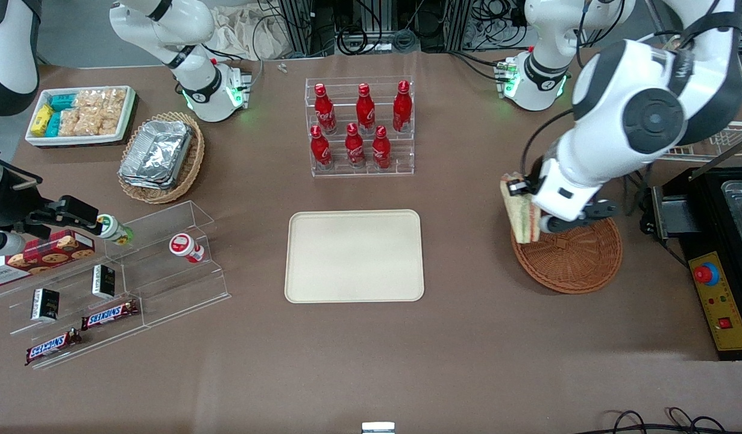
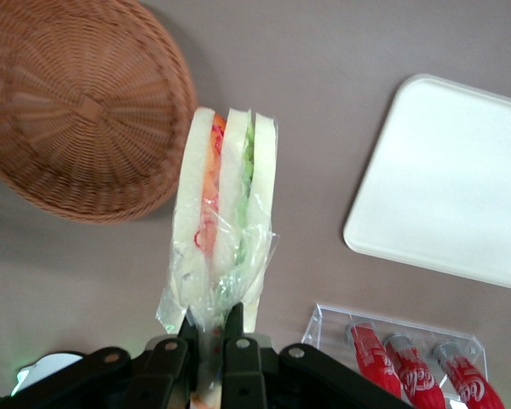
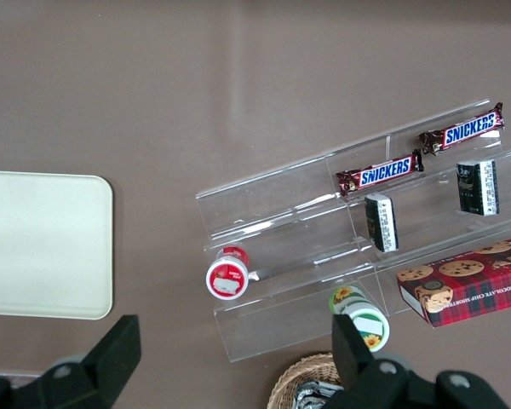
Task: Place sandwich from basket to tray
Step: 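Carry the sandwich over the cream tray with the left gripper, then lower the sandwich onto the tray and open the left gripper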
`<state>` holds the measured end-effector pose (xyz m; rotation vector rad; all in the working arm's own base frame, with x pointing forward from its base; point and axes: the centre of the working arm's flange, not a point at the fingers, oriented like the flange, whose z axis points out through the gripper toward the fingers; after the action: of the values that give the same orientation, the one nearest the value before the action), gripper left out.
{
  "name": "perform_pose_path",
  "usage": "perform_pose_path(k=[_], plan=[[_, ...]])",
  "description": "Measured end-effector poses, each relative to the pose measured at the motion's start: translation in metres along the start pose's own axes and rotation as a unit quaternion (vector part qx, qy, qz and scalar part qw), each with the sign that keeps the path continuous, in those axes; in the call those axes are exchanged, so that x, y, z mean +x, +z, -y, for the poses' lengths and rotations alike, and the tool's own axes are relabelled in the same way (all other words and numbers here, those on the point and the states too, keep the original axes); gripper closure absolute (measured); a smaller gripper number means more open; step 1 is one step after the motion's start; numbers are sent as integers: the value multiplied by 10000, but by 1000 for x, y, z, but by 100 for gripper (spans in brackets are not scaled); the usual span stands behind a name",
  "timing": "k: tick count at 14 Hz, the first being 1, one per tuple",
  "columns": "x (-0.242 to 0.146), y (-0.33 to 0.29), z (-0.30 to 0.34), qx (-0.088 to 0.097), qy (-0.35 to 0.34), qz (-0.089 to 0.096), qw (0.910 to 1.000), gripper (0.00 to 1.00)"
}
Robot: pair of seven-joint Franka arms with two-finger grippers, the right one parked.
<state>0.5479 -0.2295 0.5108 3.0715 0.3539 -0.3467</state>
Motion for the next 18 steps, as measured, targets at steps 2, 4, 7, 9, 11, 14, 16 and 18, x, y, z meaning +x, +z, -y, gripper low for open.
perform_pose_path(k=[2,4,7,9,11,14,16,18], plan=[[-13,12,-34,74,333,-63,9994,86],[-27,34,-72,206,717,-174,9971,86],[-42,69,-126,73,941,-359,9949,86],[-36,93,-146,-116,759,-467,9960,86],[-23,124,-160,-267,577,-460,9969,86],[-5,166,-171,-430,338,-414,9976,86],[-1,192,-181,-491,234,-395,9977,86],[-3,215,-191,-451,254,-431,9977,86]])
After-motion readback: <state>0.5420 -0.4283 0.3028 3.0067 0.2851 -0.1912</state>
